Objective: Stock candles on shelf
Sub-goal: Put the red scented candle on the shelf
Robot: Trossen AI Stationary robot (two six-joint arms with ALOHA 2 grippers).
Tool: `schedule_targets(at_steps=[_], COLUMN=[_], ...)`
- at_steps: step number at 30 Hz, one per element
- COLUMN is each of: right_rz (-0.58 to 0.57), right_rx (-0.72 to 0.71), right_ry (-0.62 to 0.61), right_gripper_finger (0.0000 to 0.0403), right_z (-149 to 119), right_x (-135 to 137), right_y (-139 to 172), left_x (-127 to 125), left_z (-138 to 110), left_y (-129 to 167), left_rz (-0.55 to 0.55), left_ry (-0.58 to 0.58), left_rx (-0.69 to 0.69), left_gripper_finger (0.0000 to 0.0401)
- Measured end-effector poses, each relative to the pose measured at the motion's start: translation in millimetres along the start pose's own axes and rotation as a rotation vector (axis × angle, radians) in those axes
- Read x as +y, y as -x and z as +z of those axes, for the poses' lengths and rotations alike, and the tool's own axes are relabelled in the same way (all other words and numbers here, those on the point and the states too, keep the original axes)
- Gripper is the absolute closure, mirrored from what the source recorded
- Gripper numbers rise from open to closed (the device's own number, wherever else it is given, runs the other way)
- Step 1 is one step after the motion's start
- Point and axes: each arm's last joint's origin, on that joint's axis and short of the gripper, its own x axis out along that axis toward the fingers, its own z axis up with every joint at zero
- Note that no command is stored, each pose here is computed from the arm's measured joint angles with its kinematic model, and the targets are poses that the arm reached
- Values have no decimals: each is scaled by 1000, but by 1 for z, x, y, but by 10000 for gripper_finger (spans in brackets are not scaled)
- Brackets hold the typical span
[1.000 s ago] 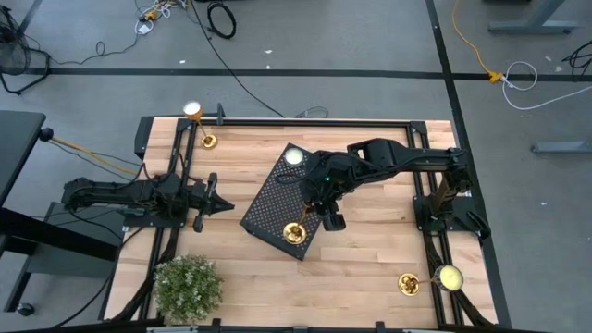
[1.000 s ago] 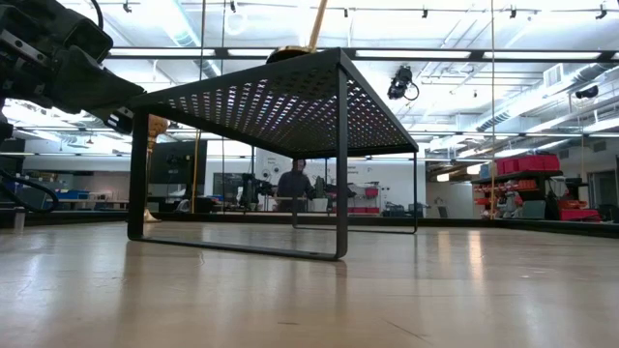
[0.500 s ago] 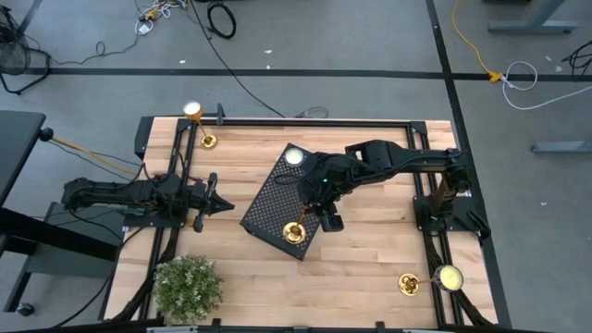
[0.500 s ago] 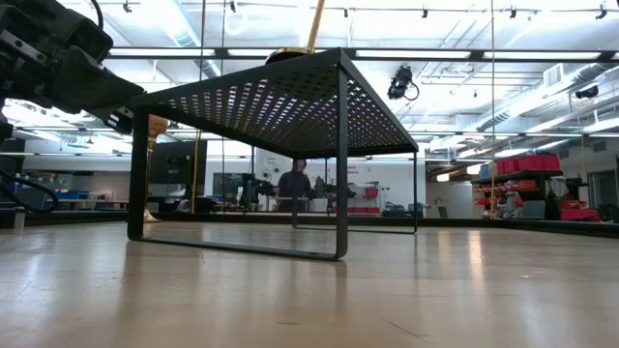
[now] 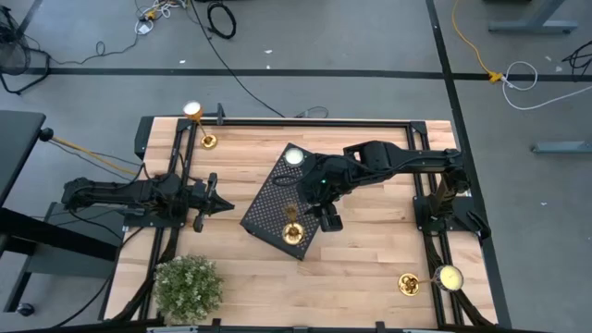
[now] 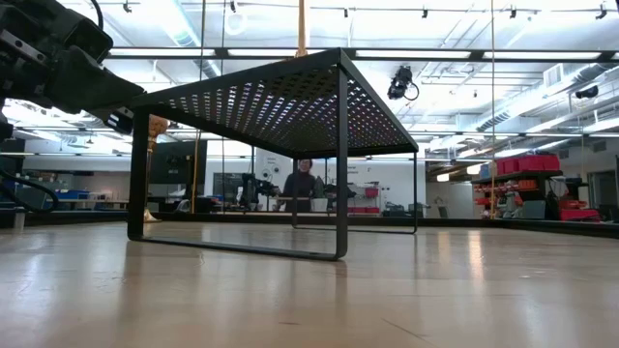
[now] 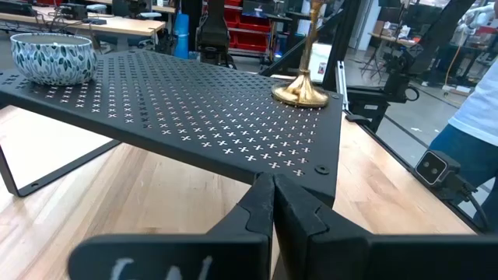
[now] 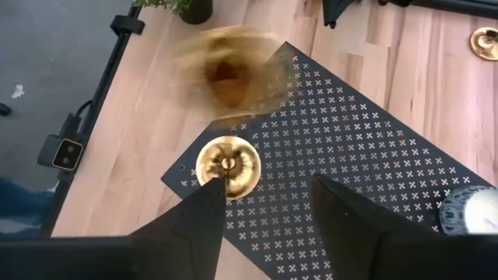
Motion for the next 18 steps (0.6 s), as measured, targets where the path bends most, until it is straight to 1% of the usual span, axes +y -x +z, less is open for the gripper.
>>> schedule_targets(at_steps=[12,18], right_rz=[1,0], right_rx=[5,4], right_ry=[-12,-12], right_gripper_finger=[146,123], right_z=[-1,0], right_x=[0,0], right_y=[0,1], left_x=[0,0], left_z=[0,0], left_y=[0,0], left_rz=[0,0], left_ry=[0,0], left_rx=[0,0], left_gripper_finger=[387,387])
